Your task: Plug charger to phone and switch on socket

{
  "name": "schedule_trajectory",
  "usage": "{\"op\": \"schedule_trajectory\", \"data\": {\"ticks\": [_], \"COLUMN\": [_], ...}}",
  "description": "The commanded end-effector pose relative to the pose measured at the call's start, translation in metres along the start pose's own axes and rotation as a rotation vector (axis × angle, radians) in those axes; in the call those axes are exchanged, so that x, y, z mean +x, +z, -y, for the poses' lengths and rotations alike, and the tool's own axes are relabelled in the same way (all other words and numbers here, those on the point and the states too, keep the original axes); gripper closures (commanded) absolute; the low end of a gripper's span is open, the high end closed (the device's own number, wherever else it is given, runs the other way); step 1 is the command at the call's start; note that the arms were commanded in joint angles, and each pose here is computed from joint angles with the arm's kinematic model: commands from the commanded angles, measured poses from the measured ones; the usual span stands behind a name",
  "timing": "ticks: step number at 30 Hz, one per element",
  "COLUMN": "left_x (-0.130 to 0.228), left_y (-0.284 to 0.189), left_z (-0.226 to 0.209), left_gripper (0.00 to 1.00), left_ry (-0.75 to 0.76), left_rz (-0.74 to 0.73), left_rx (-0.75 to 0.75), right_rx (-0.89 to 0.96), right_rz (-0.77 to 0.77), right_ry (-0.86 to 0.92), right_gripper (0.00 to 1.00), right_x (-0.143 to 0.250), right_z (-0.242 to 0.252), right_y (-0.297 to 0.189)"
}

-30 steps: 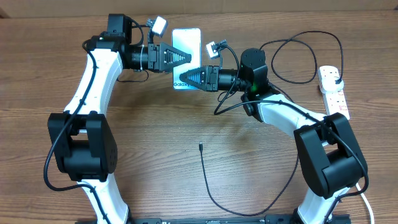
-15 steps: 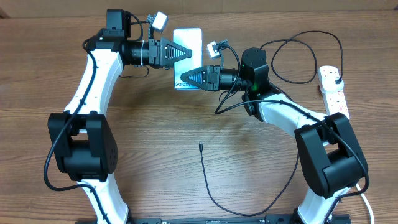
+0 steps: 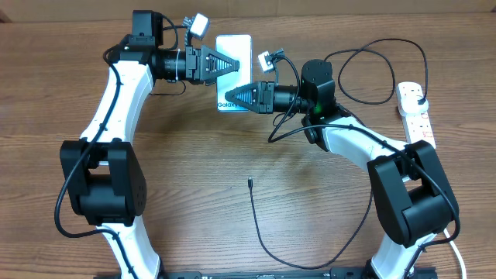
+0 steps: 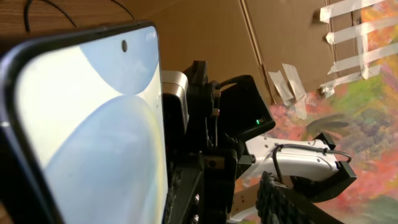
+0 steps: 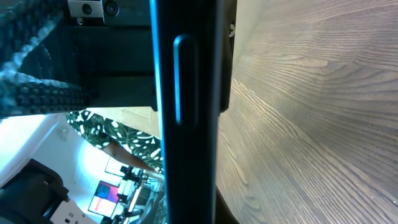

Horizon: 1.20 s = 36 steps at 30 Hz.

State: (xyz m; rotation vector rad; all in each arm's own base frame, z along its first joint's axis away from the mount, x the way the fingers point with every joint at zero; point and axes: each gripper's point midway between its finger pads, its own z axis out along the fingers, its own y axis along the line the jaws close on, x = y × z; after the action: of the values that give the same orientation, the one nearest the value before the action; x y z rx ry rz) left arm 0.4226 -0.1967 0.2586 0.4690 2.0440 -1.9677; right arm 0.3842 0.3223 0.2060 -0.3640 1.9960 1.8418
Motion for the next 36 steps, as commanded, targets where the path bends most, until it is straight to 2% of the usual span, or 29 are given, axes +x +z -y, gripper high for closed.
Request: {"op": "schedule_trajectory", "data": {"ticks": [1,3,6,12,15,19,29,32,35,36], "left_x": [-0.002,-0.002,-0.002,-0.001,-0.001,0.001,0.001,0.001,0.001,0.001], "left_y": [0.007,0.007,0.007,0.007,0.008,0.013,0.015,0.016,0.018,0.018], "left_z": [0.038,0.038,0.038,0.038,0.038,0.039,0.038,0.031,0.027,0.027], "left_gripper": [0.41,0.49,0.55,0.57,0.52,0.60,0.60,0.70,0.84,0.83], "left_ry": [0.074,0.074,0.073,0.070,0.068,0.067,0.072,0.072,0.068,0.068], "left_rz": [-0.024,-0.024,-0.024,-0.024,-0.027,-0.038,-0.039,-0.035,-0.036,-0.036], "left_rx": [0.071,0.071,0.071,0.071,0.072,0.077,0.068,0.026,0.007,0.007], "right_rx": [-0.022,-0.027,-0.039,-0.052,-0.052,-0.049,-0.049,-0.049,-0.049,-0.049], "right_rz": [-0.018,-0.027,-0.045,-0.068,-0.073,-0.070,-0.075,-0.075,-0.075,-0.075], "right_ry": [-0.010,-0.010,-0.010,-0.009,0.001,0.002,0.033,0.034,0.034,0.034], "right_gripper": [0.96,0.96,0.96,0.96,0.96,0.96,0.96,0.96,0.96,0.96], "right_x": [0.001,0.002,0.005,0.009,0.010,0.010,0.011,0.011,0.011,0.011], "right_z": [-0.012,-0.013,-0.015,-0.017,-0.017,-0.016,-0.017,-0.016,-0.016,-0.016], "right_y": [0.003,0.003,0.003,0.002,0.002,0.002,0.002,0.002,0.002,0.002]}}
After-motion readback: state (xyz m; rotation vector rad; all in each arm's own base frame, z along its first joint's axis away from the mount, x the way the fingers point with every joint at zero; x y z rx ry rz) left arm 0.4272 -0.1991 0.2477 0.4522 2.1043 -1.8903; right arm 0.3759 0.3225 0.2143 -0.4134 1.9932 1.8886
